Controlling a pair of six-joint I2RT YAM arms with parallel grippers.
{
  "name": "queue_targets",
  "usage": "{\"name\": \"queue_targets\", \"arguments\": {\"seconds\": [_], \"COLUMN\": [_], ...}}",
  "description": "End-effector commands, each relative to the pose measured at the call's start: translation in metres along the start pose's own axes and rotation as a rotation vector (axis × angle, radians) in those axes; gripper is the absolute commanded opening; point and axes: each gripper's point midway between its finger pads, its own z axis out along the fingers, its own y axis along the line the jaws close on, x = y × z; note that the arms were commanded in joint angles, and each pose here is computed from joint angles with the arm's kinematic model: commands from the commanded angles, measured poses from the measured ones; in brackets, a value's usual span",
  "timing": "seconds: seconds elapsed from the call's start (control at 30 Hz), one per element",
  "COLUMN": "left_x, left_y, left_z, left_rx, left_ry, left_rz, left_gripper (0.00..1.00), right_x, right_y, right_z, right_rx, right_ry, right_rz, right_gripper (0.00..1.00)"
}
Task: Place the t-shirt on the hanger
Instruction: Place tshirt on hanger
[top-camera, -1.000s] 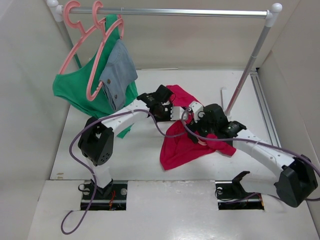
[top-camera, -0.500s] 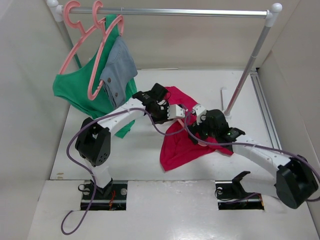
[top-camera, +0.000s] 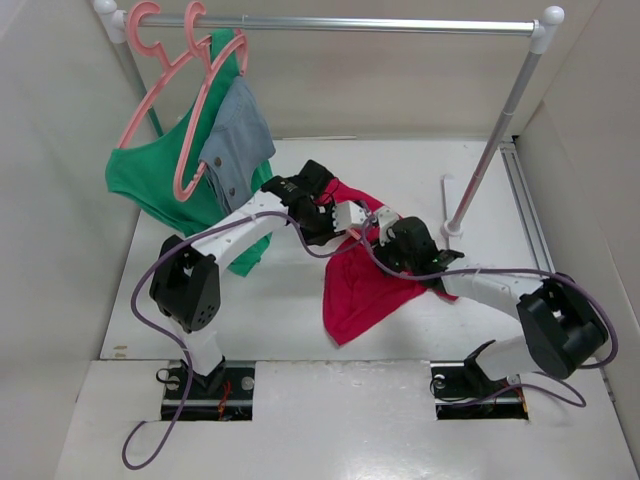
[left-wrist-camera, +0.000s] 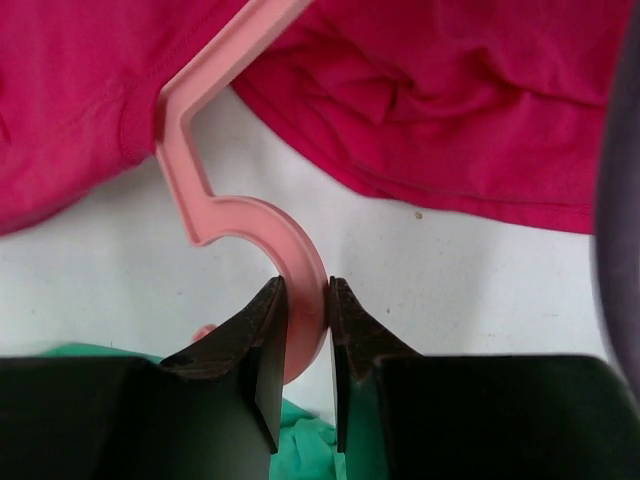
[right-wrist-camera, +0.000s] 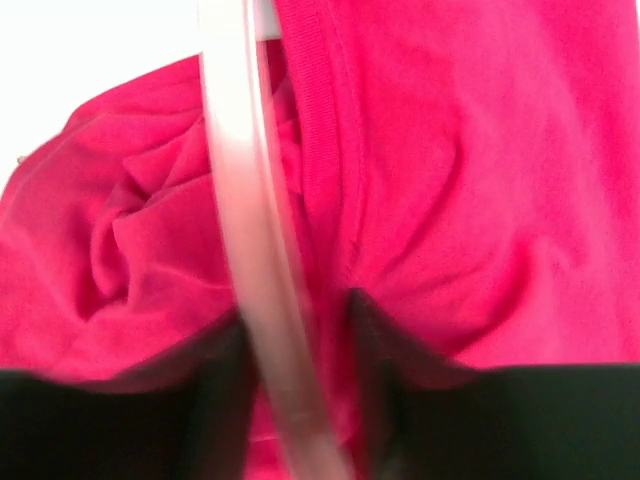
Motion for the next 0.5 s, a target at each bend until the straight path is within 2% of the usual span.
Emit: {"name": "queue_targets", "arguments": {"seconds": [0.0,0.03,0.07,0.17,0.2,0.23,0.27,0.3,0.33,0.37,0.4,0.43,0.47], "left_x": [-0.033,-0.032,-0.032,-0.037,-0.043,-0.048,-0.052,-0.060,-0.064,-0.071,-0.078,-0.086,-0.093], "left_y": [-0.015,-0.017,-0.017,-0.017,-0.016,-0.014,-0.016,-0.016,-0.018,-0.020,-0.019,-0.012,-0.013], "left_z": [-0.023,-0.024,-0.024,-0.025,-0.032,-0.040,-0.045,-0.052,-0.059,-0.075,-0.085,-0.097,-0.113], "left_rx": [0.045,0.057,0.057,0.060,0.051,0.032,0.035,0.030,0.022,-0.003,-0.026,-0.071,-0.115], "left_ry": [-0.110,-0.111,-0.111,-0.126,-0.149,-0.165,-0.185,-0.218,-0.237,-0.271,-0.301,-0.344,-0.380], "left_rz": [0.027,0.024,0.024,0.028,0.037,0.061,0.067,0.111,0.133,0.169,0.200,0.229,0.254], "left_gripper": [0.00,0.00,0.00,0.00,0.07,0.23,0.34,0.41,0.63,0.80,0.92,1.00,1.00], "right_x": [-0.007,-0.004,-0.004,-0.014,-0.017,-0.021,-0.020,-0.023,-0.024,-0.026,-0.028,-0.029,-0.029], "right_y": [-0.012,-0.012,-0.012,-0.007,-0.001,-0.003,-0.005,0.001,0.002,-0.003,-0.004,0.001,-0.003], "right_z": [0.010,0.012,0.012,0.006,0.004,-0.001,-0.003,-0.005,-0.008,-0.013,-0.015,-0.019,-0.019], "right_rx": [0.070,0.070,0.070,0.039,0.000,-0.015,-0.030,-0.081,-0.103,-0.109,-0.123,-0.165,-0.174], "right_ry": [-0.006,0.003,0.003,-0.029,-0.040,-0.055,-0.058,-0.073,-0.077,-0.094,-0.107,-0.111,-0.115], "right_rz": [0.004,0.004,0.004,-0.014,-0.023,-0.034,-0.022,-0.032,-0.025,-0.024,-0.033,-0.027,-0.030], "right_gripper": [0.26,0.05,0.00,0.00,0.00,0.00,0.00,0.00,0.00,0.00,0.00,0.00,0.00]}}
